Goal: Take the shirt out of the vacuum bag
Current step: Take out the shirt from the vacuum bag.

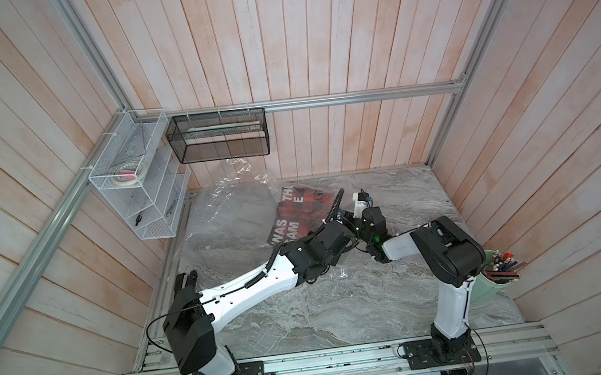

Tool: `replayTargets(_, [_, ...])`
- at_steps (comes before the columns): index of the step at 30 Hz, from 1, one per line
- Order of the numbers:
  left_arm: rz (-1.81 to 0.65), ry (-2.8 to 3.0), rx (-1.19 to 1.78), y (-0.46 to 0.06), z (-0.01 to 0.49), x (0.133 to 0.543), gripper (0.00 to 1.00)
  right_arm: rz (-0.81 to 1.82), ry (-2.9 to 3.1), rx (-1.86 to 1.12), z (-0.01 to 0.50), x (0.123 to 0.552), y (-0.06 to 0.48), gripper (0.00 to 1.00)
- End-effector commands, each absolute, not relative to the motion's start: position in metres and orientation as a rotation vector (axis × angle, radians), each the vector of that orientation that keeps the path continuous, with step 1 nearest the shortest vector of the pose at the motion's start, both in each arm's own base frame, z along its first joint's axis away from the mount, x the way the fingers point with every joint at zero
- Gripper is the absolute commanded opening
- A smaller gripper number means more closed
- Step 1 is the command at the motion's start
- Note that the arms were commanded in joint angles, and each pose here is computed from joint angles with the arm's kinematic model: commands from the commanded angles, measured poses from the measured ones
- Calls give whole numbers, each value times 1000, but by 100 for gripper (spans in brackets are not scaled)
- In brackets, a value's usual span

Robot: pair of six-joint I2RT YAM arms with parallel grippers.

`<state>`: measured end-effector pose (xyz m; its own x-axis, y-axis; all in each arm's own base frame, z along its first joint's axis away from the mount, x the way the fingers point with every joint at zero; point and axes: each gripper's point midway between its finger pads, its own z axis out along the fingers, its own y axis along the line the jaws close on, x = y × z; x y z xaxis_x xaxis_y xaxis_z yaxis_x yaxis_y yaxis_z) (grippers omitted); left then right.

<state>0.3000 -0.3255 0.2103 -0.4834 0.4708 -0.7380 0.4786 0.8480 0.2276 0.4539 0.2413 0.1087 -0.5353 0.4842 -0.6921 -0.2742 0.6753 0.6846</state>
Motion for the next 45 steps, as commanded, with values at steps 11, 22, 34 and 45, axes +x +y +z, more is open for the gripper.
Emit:
replayTargets(11, [-24, 2104, 642, -326, 214, 303, 0, 1081, 1970, 162, 91, 466, 252, 75])
replayTargets(22, [19, 2091, 656, -328, 212, 308, 0, 1197, 1943, 114, 107, 463, 267, 73])
replayTargets(34, [33, 2113, 632, -315, 206, 303, 0, 1243, 1902, 69, 156, 450, 270, 72])
replayTargets(45, [39, 2099, 617, -310, 212, 307, 0, 1147, 2052, 79, 110, 435, 260, 76])
